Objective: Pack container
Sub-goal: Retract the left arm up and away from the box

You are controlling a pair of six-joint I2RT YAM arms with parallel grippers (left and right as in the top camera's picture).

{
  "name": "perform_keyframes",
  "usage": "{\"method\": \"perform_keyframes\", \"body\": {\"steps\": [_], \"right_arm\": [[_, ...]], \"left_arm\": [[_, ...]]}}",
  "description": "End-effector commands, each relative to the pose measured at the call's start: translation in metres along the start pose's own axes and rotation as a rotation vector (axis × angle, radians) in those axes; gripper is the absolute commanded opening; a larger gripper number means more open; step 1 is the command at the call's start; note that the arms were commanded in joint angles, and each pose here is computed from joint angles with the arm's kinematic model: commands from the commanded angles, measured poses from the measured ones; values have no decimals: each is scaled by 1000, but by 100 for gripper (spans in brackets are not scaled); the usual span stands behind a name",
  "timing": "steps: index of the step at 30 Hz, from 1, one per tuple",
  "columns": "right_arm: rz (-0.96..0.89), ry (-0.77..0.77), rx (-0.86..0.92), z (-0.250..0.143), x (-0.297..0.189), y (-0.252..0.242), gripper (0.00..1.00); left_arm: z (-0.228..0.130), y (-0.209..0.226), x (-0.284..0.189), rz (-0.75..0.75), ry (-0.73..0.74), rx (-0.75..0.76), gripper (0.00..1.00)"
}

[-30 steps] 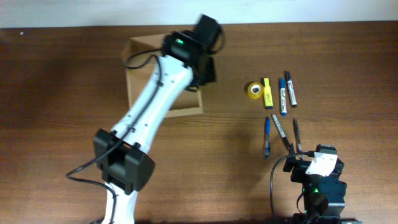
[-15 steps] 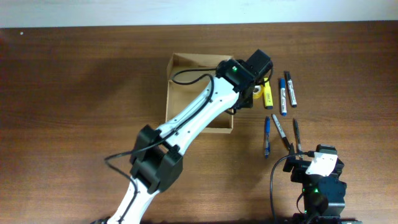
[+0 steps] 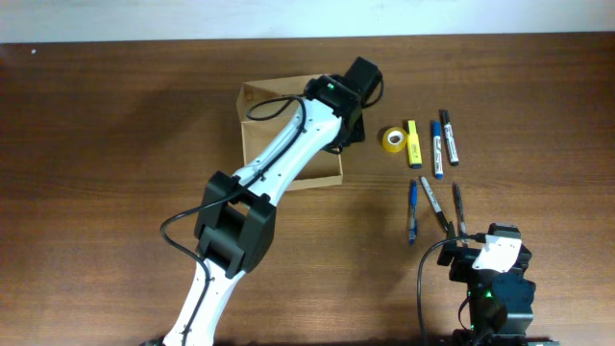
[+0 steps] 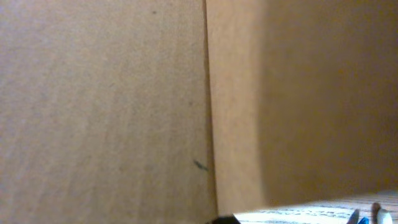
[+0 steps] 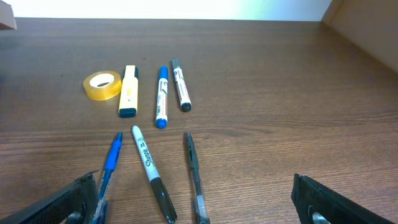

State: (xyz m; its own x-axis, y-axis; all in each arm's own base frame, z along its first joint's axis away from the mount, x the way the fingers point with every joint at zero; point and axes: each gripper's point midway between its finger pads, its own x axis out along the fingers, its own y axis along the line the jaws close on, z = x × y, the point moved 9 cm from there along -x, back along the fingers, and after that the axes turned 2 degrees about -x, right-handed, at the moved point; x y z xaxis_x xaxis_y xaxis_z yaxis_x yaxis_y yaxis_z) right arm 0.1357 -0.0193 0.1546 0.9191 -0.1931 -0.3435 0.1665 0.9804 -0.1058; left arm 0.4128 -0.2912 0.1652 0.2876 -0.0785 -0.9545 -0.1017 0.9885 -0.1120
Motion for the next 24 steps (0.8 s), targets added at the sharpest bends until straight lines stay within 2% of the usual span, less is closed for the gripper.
{"method": "perform_keyframes", "body": {"steps": [1,2,4,6,7,8,10,14,19,24], "right_arm": [[-8,-5,12,-1,1,-1,99],[-8,-5,12,-1,1,-1,99],[-8,-5,12,-1,1,-1,99],[-8,-5,12,-1,1,-1,99],[-8,-5,12,-1,1,-1,99],[-8,-5,12,-1,1,-1,99],[-8,-5,12,-1,1,-1,99],[-8,-5,12,-1,1,-1,99],[-8,-5,12,-1,1,-1,99],[-8,-5,12,-1,1,-1,99]], "left_arm": [[2,2,6,-18,29,2,3],[1,2,10,-13,38,6,3],[-1,4,13,-3,51,10,12],[-2,4,14,2,58,28,38],[-2,4,14,2,58,43,57],[-1,4,14,2,56,55,70],[-1,4,12,3,53,68,86],[7,6,-6,35,19,87,96],[27,8,-62,79,-108,128,100],[48,23,-125,68,-243,93,100]]}}
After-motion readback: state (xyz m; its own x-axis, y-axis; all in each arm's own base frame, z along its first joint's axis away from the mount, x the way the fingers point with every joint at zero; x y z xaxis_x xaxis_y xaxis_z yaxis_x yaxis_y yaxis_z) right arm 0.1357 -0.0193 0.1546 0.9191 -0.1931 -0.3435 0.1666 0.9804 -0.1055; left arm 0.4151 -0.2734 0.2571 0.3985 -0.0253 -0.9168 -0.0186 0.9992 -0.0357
